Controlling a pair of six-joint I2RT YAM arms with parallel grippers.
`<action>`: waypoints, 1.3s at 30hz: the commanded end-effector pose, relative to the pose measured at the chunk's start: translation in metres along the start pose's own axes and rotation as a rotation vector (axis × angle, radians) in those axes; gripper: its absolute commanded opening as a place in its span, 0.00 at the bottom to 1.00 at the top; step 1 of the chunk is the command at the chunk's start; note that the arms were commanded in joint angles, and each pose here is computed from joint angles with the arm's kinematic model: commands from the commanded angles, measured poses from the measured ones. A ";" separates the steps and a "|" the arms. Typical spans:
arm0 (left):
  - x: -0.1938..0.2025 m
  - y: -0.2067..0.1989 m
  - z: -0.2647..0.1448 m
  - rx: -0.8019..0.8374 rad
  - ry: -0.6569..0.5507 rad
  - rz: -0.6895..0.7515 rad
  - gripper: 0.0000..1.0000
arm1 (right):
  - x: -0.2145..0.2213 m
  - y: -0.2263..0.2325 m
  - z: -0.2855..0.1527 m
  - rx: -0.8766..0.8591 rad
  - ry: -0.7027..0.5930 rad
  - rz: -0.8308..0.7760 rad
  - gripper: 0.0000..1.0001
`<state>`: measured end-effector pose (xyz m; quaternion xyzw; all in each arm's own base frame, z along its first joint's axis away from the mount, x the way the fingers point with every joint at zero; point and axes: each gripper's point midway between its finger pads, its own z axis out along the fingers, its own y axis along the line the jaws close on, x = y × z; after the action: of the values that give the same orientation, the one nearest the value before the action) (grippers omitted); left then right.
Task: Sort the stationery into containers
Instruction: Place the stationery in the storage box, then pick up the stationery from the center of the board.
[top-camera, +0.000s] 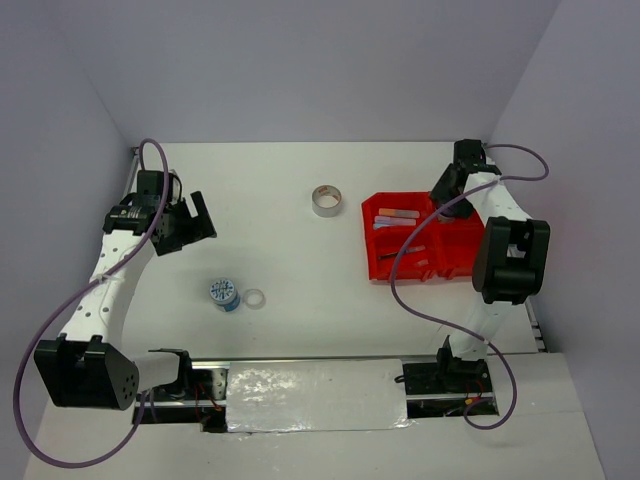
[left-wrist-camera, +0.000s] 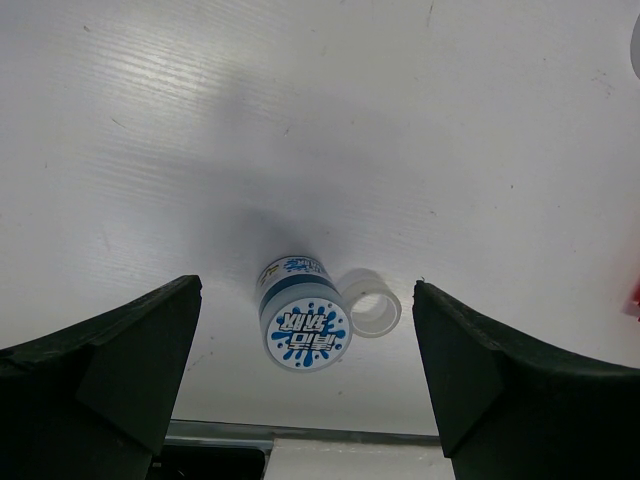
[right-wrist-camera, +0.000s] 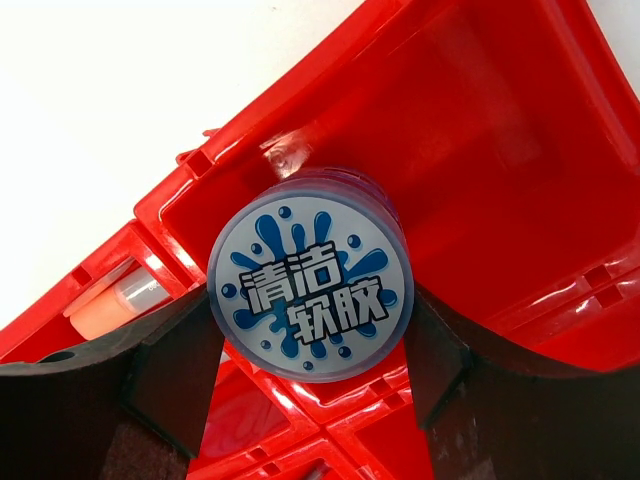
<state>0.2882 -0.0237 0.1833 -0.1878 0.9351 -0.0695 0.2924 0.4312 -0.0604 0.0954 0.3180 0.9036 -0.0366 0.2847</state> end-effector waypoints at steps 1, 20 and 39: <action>-0.005 -0.002 -0.001 0.017 -0.014 0.026 0.99 | -0.014 0.008 0.000 -0.018 -0.045 0.017 0.54; -0.020 0.033 -0.008 -0.209 -0.078 -0.054 0.99 | -0.013 0.118 -0.149 -0.368 -0.302 -0.230 1.00; -0.050 0.079 -0.072 -0.360 -0.204 -0.269 0.99 | 0.429 0.365 -0.296 -1.166 -0.001 -1.209 1.00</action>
<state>0.2626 0.0753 0.2444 -0.3856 0.8585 0.1032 0.3219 0.2479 0.5183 0.1500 -0.3752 0.8143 0.2819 0.3416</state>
